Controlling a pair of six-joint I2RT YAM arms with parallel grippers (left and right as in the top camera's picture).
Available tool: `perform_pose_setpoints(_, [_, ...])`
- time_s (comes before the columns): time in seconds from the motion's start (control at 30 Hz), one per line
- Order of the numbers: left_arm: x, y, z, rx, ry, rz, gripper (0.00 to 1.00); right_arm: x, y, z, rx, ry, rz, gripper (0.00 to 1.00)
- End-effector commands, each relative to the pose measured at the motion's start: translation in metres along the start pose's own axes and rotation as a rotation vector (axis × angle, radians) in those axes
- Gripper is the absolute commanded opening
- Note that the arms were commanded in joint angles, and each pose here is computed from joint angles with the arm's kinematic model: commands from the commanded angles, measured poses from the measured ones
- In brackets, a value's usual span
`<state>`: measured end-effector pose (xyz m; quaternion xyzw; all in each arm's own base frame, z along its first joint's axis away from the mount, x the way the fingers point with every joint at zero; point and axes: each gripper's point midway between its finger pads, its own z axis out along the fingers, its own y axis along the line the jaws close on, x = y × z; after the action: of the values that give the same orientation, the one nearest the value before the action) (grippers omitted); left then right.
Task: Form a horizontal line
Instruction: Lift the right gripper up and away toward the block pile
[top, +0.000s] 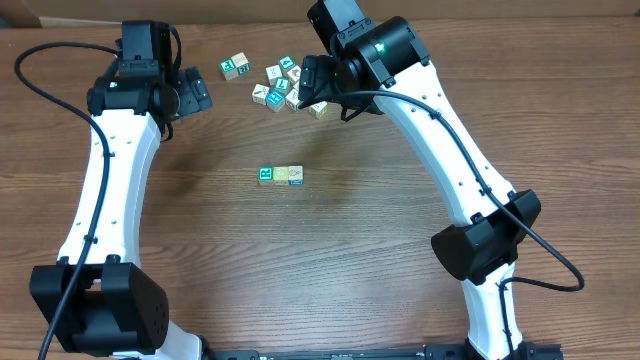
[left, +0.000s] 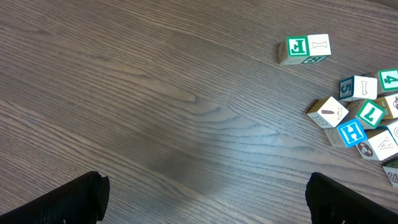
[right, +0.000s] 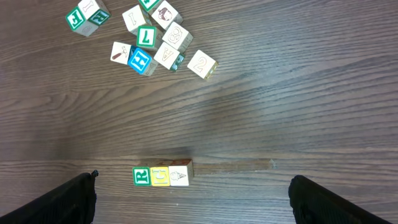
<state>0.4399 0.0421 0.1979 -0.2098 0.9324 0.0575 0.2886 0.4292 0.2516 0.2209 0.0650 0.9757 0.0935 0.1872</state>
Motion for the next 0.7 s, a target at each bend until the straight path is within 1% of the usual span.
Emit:
perform_pose_setpoints(0.0, [-0.0013,0.0016,0.0004,-0.014,-0.006,0.005,1.0,-0.0005,-0.001,-0.0049,0.006,-0.011,-0.006,0.96])
perform_pose_setpoints(0.67, [-0.0013,0.0016,0.0004,-0.014,-0.006,0.005,1.0,0.0012,-0.0025,-0.0046,0.012,-0.004,-0.007,0.96])
